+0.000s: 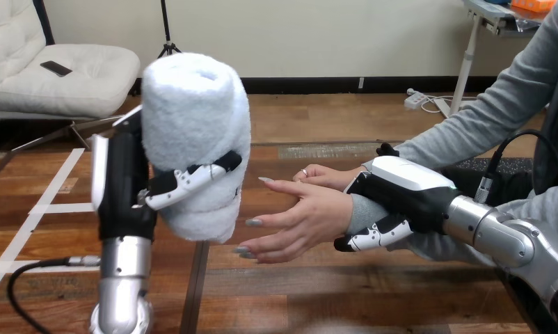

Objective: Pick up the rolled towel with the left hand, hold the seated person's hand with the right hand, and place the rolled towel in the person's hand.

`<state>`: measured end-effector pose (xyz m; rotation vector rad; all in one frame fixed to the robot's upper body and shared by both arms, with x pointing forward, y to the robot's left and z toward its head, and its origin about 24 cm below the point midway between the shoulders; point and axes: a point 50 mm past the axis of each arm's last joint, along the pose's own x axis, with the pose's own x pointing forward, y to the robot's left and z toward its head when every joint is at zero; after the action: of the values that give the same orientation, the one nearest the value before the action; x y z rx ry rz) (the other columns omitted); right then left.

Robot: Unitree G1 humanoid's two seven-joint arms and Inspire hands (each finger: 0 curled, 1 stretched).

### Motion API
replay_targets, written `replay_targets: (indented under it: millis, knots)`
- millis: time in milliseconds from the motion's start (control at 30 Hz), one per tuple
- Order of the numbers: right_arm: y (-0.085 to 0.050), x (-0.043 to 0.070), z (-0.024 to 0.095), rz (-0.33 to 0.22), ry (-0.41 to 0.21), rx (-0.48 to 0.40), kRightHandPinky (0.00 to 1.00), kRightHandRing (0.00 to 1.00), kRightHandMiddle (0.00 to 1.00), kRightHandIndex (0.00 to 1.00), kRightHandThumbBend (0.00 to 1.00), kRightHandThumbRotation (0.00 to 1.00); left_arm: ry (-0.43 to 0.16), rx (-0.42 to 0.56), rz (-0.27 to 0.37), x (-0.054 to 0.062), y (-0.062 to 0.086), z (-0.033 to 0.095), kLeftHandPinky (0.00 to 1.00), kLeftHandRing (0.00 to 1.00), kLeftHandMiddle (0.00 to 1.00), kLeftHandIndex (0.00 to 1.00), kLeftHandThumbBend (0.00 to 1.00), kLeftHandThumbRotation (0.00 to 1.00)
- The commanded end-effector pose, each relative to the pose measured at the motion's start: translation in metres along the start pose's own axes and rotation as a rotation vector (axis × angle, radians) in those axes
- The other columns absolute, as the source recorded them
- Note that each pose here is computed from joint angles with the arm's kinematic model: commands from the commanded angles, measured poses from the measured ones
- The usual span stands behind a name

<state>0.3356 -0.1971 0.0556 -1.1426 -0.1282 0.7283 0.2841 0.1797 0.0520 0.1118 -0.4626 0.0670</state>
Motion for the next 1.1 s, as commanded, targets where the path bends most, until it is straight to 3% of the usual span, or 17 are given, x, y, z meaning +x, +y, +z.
replay_targets:
  millis: [0, 500, 1067]
  knots:
    - [-0.036, -0.001, 0.009, -0.116, -0.048, -0.044, 0.19, 0.22, 0.28, 0.28, 0.63, 0.39, -0.102, 0.018, -0.033, 0.038, -0.009, 0.014, 0.33, 0.37, 0.39, 0.4, 0.62, 0.0]
    - [-0.035, -0.002, 0.009, -0.117, -0.049, -0.042, 0.19, 0.22, 0.28, 0.29, 0.63, 0.39, -0.033, 0.003, -0.038, 0.053, -0.024, 0.003, 0.34, 0.38, 0.4, 0.41, 0.61, 0.0]
    - [-0.035, -0.002, 0.009, -0.119, -0.053, -0.033, 0.18, 0.21, 0.27, 0.28, 0.63, 0.39, 0.005, -0.034, -0.031, 0.058, -0.033, -0.001, 0.33, 0.37, 0.4, 0.41, 0.6, 0.0]
